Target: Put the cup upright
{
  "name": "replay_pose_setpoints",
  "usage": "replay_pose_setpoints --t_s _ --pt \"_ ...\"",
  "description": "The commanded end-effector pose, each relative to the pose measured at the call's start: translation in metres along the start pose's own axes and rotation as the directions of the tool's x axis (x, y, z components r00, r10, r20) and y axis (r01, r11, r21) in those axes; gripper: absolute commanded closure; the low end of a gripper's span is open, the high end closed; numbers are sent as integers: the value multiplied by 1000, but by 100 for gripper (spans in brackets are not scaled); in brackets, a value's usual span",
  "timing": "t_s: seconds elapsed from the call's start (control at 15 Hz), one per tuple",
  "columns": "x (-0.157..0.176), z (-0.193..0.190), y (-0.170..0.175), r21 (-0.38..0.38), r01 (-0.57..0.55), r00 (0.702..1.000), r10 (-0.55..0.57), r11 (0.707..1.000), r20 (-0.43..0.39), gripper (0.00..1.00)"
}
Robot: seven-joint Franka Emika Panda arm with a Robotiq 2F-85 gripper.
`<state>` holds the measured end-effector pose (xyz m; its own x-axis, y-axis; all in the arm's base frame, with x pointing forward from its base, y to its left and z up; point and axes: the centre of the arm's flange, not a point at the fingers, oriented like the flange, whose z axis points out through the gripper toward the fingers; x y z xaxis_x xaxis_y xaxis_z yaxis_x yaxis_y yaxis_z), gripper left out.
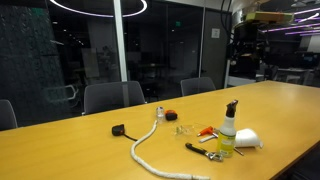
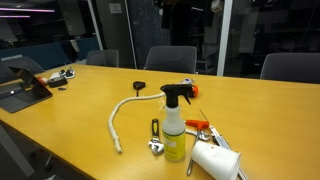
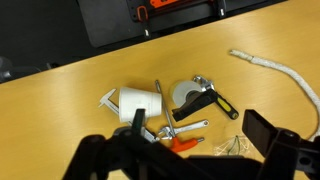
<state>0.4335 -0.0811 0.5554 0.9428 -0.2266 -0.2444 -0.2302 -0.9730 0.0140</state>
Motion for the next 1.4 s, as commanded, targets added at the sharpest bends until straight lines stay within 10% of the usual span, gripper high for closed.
replay_pose_setpoints --t_s 0.0,0.8,1.33 --pt "0 0 0 0 0 1000 0 1000 0 0" --pt "0 -2 -4 2 4 1000 -4 1000 -8 0" --pt "9 -9 -78 14 94 991 -92 996 -100 0"
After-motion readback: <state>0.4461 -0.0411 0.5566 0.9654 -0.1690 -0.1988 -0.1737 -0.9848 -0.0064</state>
